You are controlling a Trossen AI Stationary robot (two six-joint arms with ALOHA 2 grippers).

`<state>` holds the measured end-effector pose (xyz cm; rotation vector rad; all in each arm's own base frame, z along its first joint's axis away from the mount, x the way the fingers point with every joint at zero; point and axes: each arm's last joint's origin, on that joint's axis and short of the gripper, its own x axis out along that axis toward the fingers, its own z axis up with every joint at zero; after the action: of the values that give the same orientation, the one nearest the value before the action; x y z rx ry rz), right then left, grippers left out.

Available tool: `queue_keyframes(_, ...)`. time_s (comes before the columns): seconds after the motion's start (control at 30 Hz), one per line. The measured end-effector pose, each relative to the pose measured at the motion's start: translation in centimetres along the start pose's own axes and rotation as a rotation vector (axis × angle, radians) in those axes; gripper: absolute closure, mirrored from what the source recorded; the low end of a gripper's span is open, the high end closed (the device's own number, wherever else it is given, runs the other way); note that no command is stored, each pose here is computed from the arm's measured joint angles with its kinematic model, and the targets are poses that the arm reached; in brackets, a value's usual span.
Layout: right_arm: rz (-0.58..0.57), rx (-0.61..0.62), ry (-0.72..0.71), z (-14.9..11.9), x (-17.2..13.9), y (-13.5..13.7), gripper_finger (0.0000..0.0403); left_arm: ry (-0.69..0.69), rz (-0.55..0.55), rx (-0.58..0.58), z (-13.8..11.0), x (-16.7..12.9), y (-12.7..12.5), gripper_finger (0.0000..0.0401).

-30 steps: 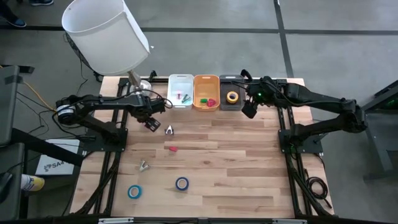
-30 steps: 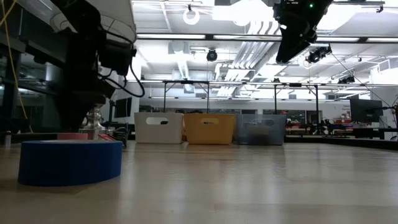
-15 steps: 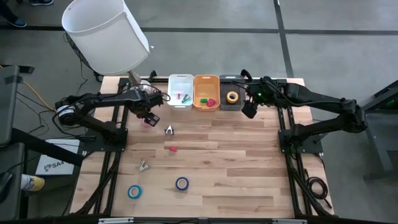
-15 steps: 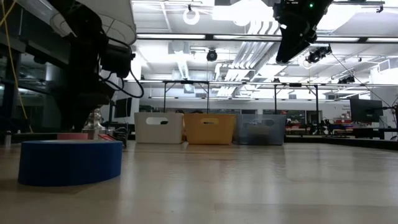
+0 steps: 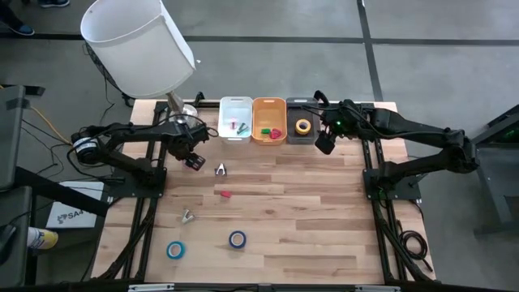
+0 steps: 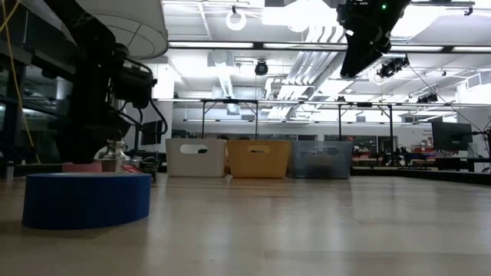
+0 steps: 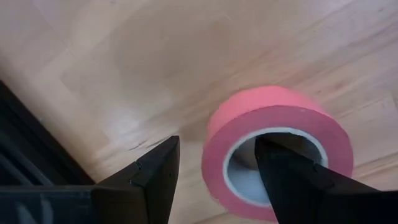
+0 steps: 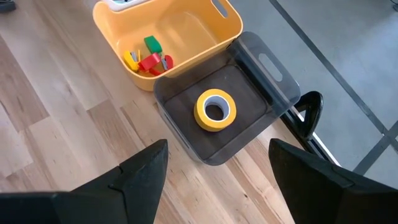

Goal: Pick and place Stapler, Stapler remover, tape
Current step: Put the pink tape into the black bin

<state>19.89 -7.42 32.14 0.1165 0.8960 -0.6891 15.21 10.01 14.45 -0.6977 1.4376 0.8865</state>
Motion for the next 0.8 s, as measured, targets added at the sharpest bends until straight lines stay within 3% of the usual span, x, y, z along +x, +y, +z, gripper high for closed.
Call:
queue_keyframes(0.23,-0.001,0.000,0.000,0.0,0.0,0.0,0.0132,0.003,-0.018,0.000,0.0,0.0,-0.1,0.0208)
queue_keyframes(0.6,0.000,0.000,0.000,0.0,0.0,0.0,0.0132,0.003,-0.100,0.050,0.2,0.1,-0.4,0.0364)
queue_keyframes(0.8,0.050,-0.026,-0.002,0.1,0.0,0.2,0.0132,-0.077,-0.186,0.110,1.2,-0.8,-0.9,0.0366)
